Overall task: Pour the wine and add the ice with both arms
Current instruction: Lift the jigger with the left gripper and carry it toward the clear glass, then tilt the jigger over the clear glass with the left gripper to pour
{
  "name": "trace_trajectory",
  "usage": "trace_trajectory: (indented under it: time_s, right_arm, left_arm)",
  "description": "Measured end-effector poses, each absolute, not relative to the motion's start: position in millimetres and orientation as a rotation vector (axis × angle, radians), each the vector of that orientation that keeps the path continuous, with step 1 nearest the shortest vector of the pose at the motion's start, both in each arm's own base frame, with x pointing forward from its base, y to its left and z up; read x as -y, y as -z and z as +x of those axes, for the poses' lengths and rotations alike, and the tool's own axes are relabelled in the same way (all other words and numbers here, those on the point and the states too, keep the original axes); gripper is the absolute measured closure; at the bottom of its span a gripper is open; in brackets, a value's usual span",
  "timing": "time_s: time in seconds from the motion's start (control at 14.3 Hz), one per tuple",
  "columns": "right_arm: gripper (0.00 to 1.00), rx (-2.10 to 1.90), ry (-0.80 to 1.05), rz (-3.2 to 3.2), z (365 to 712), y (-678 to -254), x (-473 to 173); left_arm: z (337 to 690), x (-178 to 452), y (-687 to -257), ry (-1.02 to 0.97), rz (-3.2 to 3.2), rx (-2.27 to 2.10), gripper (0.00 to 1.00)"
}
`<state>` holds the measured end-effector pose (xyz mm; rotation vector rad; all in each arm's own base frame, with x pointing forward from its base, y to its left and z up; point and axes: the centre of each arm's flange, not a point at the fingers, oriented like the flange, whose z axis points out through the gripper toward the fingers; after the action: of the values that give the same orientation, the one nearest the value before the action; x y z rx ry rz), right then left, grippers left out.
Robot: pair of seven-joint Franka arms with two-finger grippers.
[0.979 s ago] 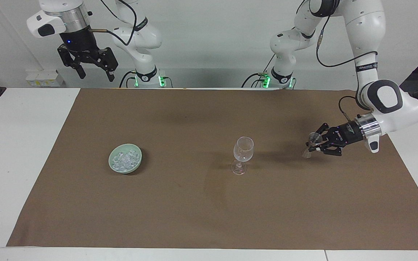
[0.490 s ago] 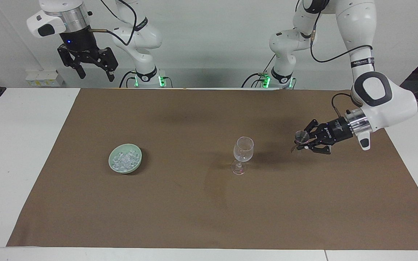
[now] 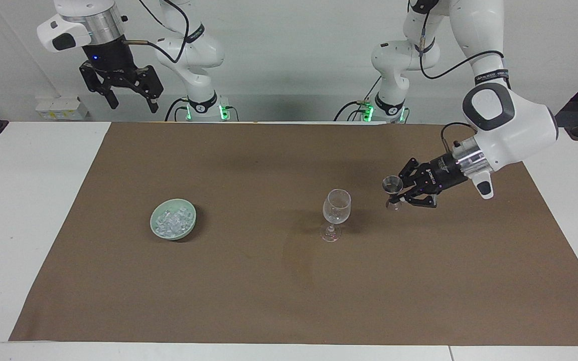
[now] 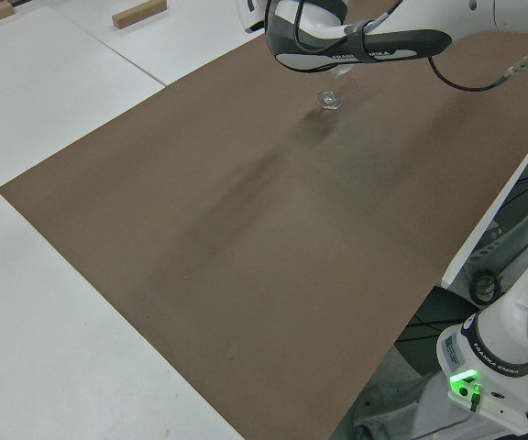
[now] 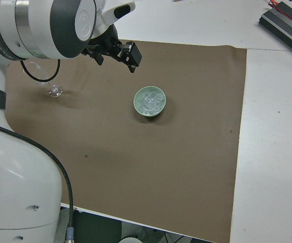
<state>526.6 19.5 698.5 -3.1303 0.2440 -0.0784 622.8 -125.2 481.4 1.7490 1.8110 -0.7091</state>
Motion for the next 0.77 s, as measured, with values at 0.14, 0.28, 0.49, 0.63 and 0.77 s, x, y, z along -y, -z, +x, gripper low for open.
trace_trajectory:
  time_s: [0.14, 0.28, 0.49, 0.63, 0.77]
  right_arm:
    - [0.00, -0.244, 0.078, -3.130, 527, -699, -20]
    - [0.00, -0.244, 0.078, -3.130, 527, -699, -20]
    - [0.00, -0.244, 0.078, -3.130, 527, -699, -20]
    - [0.00, -0.244, 0.078, -3.130, 527, -699, -20]
    - [0.00, -0.244, 0.078, -3.130, 527, -699, -20]
  left_arm:
    - [621, 153, -483, 0.630, 1.809, -1.816, 0.78]
    - [617, 174, -483, 0.575, 1.873, -1.818, 0.78]
    - [615, 183, -482, 0.539, 1.919, -1.813, 0.78]
    - [614, 188, -483, 0.488, 1.955, -1.803, 0.78]
    - [614, 196, -484, 0.429, 1.998, -1.790, 0.78]
